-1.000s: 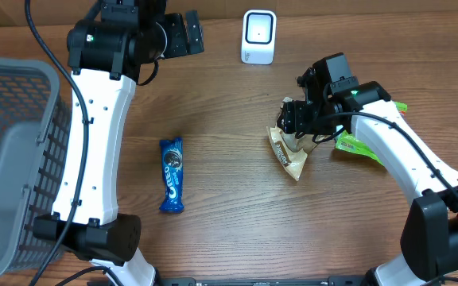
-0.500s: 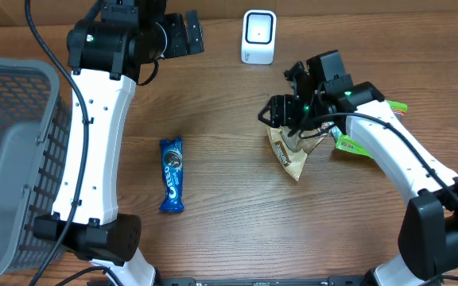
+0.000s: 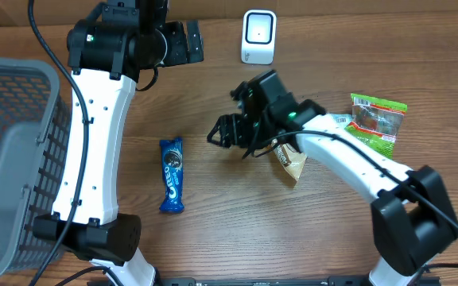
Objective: Scan the item barcode
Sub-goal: 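Release the cookie bag and move the right gripper left, then reach the right gripper toward the blue Oreo pack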
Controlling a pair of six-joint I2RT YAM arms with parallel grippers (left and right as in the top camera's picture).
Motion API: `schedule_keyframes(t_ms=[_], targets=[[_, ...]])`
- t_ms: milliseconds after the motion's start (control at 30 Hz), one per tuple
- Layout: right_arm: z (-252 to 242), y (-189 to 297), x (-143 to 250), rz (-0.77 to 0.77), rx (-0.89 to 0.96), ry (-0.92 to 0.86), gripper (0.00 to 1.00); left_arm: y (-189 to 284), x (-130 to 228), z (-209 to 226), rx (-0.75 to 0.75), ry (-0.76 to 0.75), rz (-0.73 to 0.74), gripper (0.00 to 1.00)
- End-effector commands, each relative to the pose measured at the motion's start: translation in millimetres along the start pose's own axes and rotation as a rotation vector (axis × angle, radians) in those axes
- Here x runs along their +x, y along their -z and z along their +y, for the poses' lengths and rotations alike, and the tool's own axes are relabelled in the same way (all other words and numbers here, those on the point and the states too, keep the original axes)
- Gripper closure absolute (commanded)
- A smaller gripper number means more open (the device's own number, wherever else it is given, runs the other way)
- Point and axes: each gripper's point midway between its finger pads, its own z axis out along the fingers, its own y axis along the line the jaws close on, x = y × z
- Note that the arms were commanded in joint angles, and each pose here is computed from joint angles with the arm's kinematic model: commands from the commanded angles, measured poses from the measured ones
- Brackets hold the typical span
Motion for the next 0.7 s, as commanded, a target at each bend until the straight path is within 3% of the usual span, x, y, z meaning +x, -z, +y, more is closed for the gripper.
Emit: schedule_keyframes(t_ms=[0, 367, 667], targets=[[10, -18, 6, 0.007, 0.029, 0.024, 0.29, 18, -2, -3, 0.01, -0.05, -0.026, 0.0], [2, -50, 27, 0.061, 0.09, -0.003, 0.29, 24, 2, 49, -0.13, 0.024, 0.008, 0.0], [-2, -53, 28, 0.063, 0.102, -0.007, 0.29, 25, 1, 57, -0.142, 0.039, 0.007, 0.0]])
